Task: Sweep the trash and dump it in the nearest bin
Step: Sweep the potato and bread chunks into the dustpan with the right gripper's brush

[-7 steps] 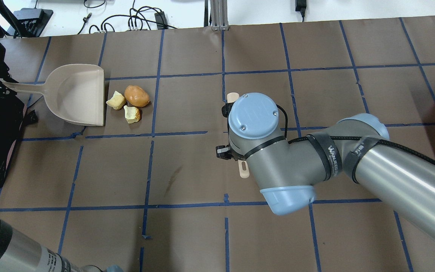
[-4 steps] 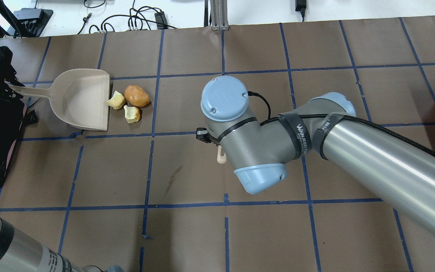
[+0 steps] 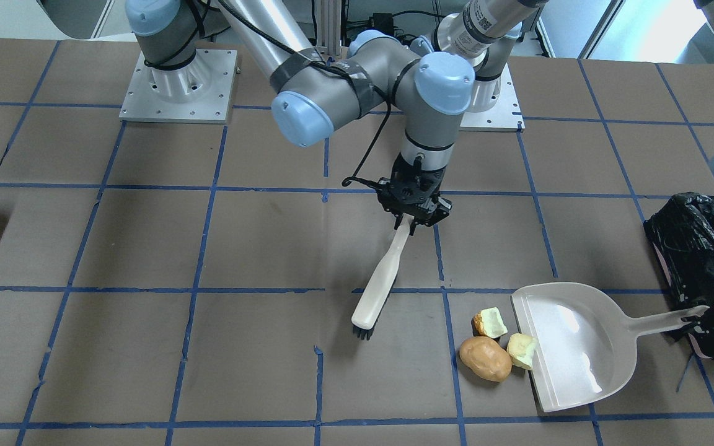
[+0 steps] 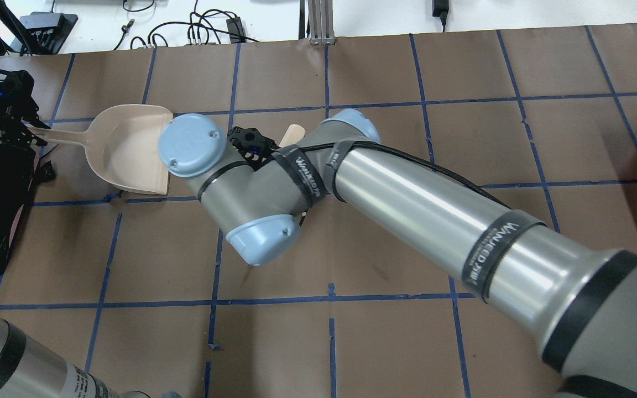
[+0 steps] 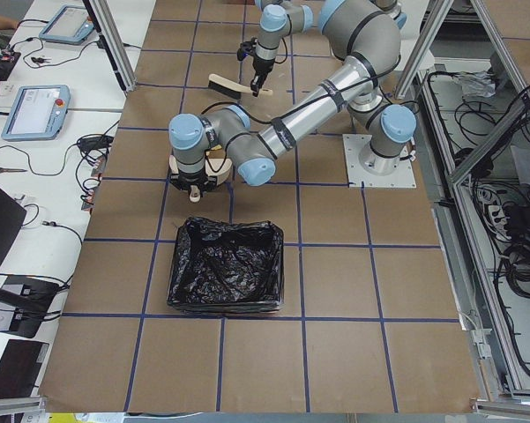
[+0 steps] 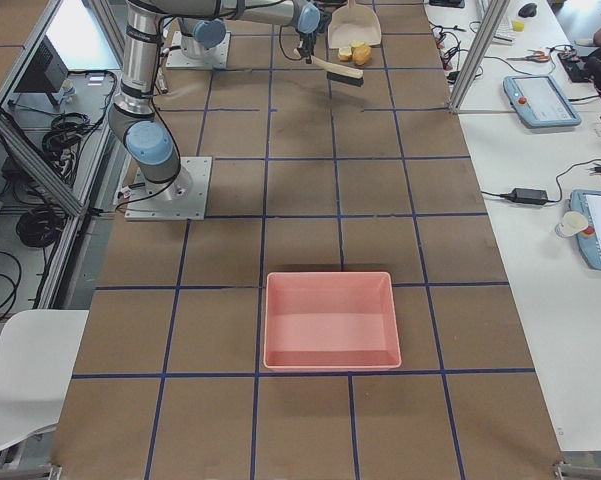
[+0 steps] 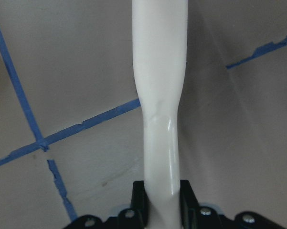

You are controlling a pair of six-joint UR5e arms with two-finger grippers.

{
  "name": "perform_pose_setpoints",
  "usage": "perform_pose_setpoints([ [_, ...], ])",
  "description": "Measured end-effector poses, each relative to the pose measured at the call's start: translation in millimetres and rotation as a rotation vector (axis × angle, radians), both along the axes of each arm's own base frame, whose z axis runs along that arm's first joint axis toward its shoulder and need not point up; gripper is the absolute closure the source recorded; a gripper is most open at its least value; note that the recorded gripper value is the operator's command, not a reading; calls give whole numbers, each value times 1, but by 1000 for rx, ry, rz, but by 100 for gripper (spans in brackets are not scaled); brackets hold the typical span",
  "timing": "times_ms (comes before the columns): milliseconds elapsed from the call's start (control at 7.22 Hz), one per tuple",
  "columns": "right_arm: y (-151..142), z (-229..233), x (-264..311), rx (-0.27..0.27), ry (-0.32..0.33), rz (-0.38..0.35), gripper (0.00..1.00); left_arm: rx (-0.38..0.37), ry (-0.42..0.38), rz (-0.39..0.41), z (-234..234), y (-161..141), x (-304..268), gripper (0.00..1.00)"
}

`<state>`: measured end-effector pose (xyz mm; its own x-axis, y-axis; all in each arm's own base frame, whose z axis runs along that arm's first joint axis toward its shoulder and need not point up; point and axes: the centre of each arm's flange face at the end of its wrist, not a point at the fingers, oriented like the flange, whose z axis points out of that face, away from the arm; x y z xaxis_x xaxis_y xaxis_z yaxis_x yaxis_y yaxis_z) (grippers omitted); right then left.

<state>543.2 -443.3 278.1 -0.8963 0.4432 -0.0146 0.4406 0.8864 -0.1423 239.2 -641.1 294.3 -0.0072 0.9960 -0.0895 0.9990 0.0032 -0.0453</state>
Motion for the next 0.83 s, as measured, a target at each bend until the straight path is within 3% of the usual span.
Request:
perform_pose_setpoints([
  [277, -4, -6, 36, 65, 34, -78, 100, 1, -1, -6, 0, 0, -1, 92],
  [831, 5, -2, 83, 196, 77, -28, 100, 8, 4, -10, 2, 10, -10, 92],
])
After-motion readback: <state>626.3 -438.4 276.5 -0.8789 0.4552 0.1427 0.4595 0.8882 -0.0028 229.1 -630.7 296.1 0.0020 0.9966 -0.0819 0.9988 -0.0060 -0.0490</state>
